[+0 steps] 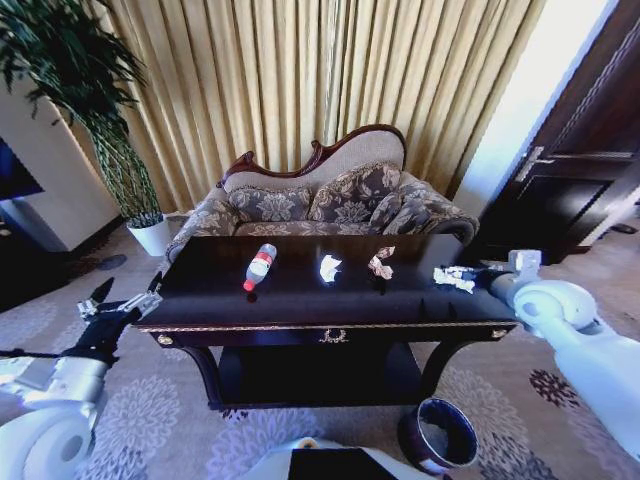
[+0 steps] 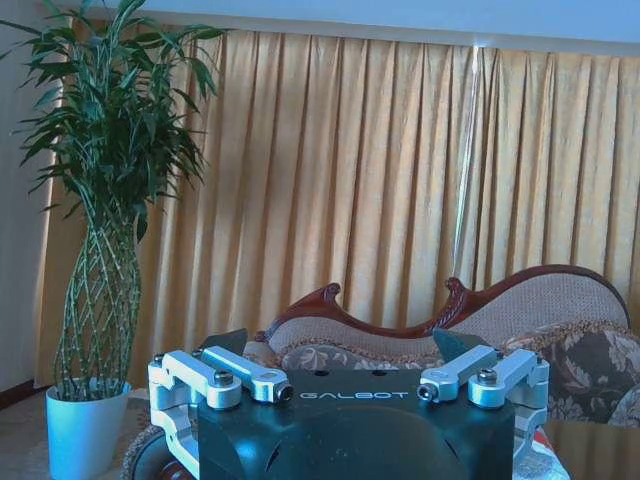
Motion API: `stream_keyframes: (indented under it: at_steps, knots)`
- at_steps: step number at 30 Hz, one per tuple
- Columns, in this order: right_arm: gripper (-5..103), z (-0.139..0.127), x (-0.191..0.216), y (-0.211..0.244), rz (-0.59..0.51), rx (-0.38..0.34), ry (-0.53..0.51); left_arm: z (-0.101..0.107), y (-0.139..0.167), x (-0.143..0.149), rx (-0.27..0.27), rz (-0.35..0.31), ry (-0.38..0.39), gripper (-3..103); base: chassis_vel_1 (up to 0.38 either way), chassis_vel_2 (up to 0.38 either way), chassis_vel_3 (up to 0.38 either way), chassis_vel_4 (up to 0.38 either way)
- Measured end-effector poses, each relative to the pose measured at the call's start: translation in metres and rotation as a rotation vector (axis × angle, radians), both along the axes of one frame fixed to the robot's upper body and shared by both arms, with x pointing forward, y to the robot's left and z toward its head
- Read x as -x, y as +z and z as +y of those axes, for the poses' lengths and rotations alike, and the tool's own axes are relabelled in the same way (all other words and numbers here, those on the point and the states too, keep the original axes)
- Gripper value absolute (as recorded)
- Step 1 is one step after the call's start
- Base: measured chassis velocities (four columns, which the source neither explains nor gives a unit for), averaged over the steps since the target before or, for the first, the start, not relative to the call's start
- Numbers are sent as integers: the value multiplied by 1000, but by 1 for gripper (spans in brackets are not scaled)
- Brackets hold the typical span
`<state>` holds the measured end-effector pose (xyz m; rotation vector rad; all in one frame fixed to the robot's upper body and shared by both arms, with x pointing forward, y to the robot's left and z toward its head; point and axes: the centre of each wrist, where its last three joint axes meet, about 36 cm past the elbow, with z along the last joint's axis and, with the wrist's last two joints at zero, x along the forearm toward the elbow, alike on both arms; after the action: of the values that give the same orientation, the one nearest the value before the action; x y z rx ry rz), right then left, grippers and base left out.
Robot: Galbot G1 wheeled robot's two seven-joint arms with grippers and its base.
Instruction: Move to the front of the table and place the trash on the table into the trash bin.
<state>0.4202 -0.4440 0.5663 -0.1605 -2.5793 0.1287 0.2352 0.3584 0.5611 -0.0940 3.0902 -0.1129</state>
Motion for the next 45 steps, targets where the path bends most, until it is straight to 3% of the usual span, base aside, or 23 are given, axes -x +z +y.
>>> stream_keyframes:
  at_steps: [8, 22, 23, 24, 27, 29, 35, 37, 45]
  knots:
    - [100, -13, -6, -21, 31, -29, -33, 1, -3, -2, 6, 6, -4, 100, 0, 0, 0, 0]
    - [100, -24, -11, -33, 26, -15, -67, 3, -5, -6, 7, 6, -22, 100, 0, 0, 0, 0]
    - [90, -25, -11, -35, 27, -17, -70, 3, -5, -6, 7, 7, -22, 100, 0, 0, 0, 0]
    - [90, -25, -12, -35, 28, -17, -71, 3, -5, -6, 8, 7, -22, 100, 0, 0, 0, 0]
    - [74, -29, -13, -40, 36, -20, -77, 3, -5, -7, 9, 7, -24, 100, 0, 0, 0, 0]
    - [74, -29, -14, -41, 38, -20, -77, 3, -5, -7, 10, 6, -24, 100, 0, 0, 0, 0]
    - [47, -30, -16, -48, 27, -6, -79, 3, -5, -7, 10, 4, -26, 100, 0, 0, 0, 0]
    - [47, -30, -16, -49, 25, -6, -80, 3, -5, -7, 10, 4, -25, 100, 0, 0, 0, 0]
    - [8, -26, -13, -53, 8, -2, -79, 3, -6, -7, 10, 2, -22, 100, 0, 0, 0, 0]
